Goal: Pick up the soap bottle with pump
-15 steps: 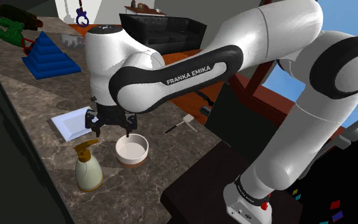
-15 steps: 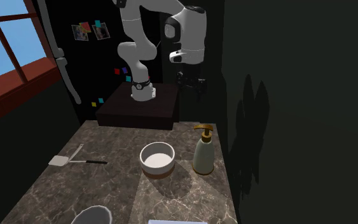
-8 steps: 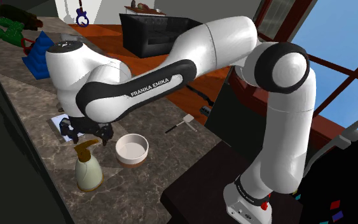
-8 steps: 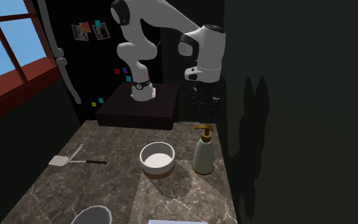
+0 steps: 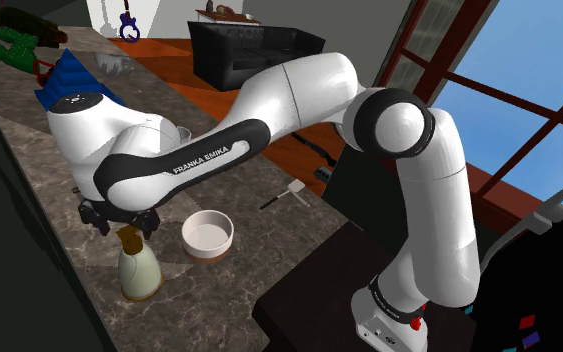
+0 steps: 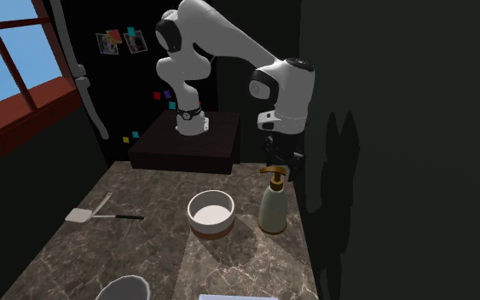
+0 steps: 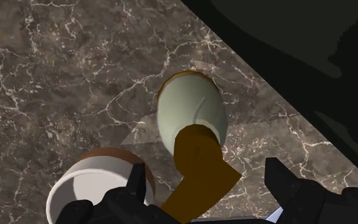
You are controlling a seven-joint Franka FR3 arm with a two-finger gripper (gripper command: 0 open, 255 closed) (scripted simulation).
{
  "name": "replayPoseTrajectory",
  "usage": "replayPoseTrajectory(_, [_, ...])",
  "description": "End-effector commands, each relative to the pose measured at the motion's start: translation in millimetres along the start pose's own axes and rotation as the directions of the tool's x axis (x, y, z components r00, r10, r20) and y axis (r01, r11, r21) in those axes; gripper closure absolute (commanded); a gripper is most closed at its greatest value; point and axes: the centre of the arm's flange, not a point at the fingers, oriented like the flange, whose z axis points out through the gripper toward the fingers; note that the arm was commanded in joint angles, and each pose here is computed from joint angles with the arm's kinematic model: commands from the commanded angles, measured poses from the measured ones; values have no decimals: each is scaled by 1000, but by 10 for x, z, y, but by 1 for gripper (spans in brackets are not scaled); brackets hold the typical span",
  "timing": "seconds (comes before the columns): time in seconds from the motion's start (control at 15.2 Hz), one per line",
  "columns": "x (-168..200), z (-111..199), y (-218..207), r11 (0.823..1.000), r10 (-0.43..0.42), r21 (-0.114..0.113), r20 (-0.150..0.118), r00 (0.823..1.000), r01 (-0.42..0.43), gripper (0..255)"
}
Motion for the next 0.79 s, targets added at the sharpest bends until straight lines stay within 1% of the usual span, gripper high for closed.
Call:
replayPoseTrajectory(0.0, [-8,110,2,1000,0,0,0,1000,0,0])
replayPoseTrajectory(0.2, [-11,193,-1,1000,0,0,0,1000,0,0])
replayPoseTrajectory(0.26, [-13,195,6,1000,0,0,0,1000,0,255])
replayPoseTrajectory(0.73, [-5,200,14,1000,0,0,0,1000,0,255])
